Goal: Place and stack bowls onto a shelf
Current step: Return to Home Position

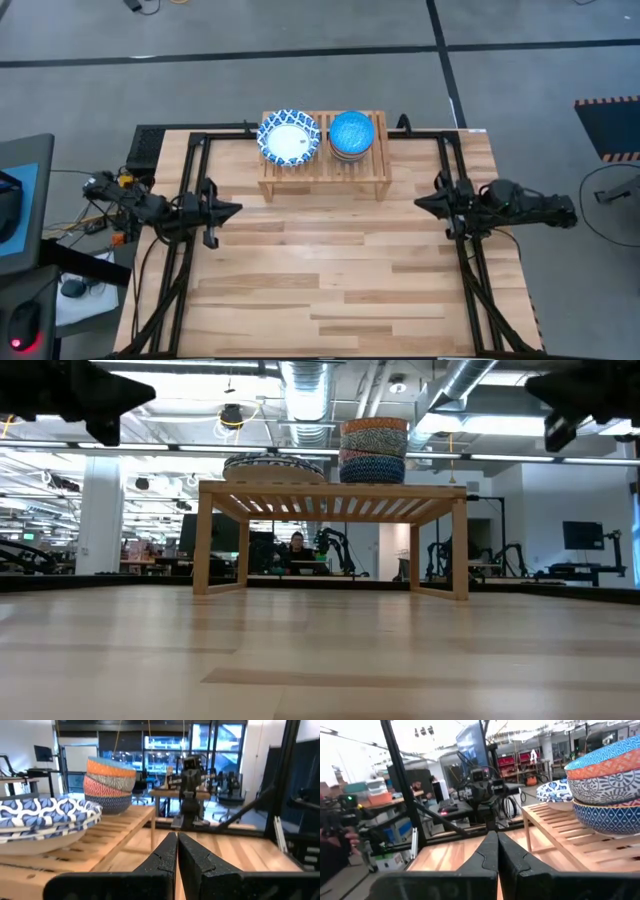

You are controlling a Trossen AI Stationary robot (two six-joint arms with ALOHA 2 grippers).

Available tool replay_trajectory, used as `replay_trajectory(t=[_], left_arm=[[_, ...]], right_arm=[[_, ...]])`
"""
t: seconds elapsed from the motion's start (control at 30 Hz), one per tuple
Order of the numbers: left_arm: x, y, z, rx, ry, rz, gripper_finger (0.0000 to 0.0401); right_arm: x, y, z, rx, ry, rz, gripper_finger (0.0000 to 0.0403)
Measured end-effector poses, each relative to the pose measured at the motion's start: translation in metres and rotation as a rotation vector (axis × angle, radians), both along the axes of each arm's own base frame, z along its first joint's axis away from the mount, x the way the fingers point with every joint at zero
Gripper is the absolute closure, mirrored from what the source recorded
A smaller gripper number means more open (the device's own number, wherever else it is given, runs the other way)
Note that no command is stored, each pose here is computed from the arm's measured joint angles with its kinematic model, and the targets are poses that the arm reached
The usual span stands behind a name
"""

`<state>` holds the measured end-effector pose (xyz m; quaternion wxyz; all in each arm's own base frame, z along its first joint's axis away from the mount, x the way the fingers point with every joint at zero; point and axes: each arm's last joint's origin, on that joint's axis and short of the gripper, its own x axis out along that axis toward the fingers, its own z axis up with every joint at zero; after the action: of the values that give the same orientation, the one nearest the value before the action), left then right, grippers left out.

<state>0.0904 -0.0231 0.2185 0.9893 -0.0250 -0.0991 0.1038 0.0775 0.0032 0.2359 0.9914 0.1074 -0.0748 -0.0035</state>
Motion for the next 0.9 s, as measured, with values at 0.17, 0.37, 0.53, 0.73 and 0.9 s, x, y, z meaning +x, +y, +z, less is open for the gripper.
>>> replay_trajectory(t=[0.17, 0.37, 0.53, 0.73, 0.9], left_arm=[[-0.008, 0.003, -0.007, 0.006, 0.037, -0.022, 0.0401], [-0.009, 0.003, -0.01, 0.038, 0.064, -0.051, 0.0401], [-0.008, 0.002, -0.014, 0.051, 0.099, -0.055, 0.0401], [-0.003, 0.0, -0.032, 0.037, 0.071, -0.049, 0.0401], [-0.001, -0.001, -0.039, 0.019, 0.078, -0.054, 0.0401]], right_arm=[[0.003, 0.001, -0.013, -0.036, 0.028, 0.011, 0.0375], [0.009, 0.001, -0.028, -0.051, 0.04, 0.015, 0.0384], [0.014, 0.002, -0.041, -0.04, -0.004, 0.018, 0.0379], [0.019, 0.002, -0.055, -0.026, -0.005, 0.021, 0.0382], [0.019, 0.002, -0.056, -0.029, 0.004, 0.021, 0.038]])
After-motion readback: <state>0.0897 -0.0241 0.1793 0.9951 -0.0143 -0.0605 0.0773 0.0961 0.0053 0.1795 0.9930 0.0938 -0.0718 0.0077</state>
